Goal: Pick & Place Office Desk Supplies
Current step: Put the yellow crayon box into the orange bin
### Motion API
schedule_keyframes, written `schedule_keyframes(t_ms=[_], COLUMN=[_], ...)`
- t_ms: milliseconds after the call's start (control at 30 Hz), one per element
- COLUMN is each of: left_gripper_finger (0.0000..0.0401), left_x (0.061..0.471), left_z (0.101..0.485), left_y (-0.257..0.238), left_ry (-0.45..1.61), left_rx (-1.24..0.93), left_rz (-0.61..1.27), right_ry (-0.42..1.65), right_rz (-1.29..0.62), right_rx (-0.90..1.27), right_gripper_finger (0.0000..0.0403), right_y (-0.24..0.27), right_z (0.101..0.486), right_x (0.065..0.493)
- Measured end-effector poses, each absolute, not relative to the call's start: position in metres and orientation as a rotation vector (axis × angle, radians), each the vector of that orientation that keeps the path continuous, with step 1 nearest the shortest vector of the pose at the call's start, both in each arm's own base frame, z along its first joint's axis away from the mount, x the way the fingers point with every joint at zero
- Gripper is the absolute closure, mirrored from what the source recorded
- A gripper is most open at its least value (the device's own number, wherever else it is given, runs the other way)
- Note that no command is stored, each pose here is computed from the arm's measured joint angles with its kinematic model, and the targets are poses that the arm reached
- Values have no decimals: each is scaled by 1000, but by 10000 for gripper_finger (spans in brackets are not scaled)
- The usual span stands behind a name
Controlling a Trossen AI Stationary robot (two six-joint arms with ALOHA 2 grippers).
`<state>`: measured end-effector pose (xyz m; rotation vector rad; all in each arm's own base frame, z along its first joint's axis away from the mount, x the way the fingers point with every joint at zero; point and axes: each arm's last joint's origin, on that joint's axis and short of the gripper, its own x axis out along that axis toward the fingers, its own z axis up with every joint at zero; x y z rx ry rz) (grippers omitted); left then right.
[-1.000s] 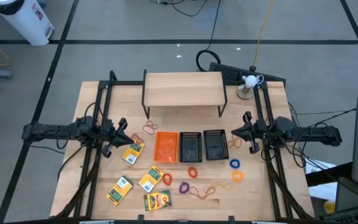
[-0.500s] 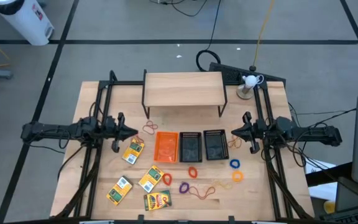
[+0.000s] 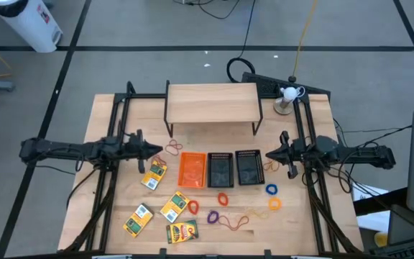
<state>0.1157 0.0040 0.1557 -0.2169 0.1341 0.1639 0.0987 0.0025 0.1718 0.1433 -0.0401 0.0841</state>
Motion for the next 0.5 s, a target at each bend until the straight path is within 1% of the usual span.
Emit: schedule_keyframes(t_ms=[300, 500], left_gripper_finger=[380, 380], left_x=[117, 118], left_z=[153, 154], left_y=[4, 3], left_ry=[165, 162], left_rx=[-219, -220], left_rz=[167, 123], right_ry=[-43, -2], right_rz=[56, 54], right_rx=[136, 137], right_gripper_finger=[403, 403], right_y=[2, 2], right_z=[172, 168], right_x=[99, 99])
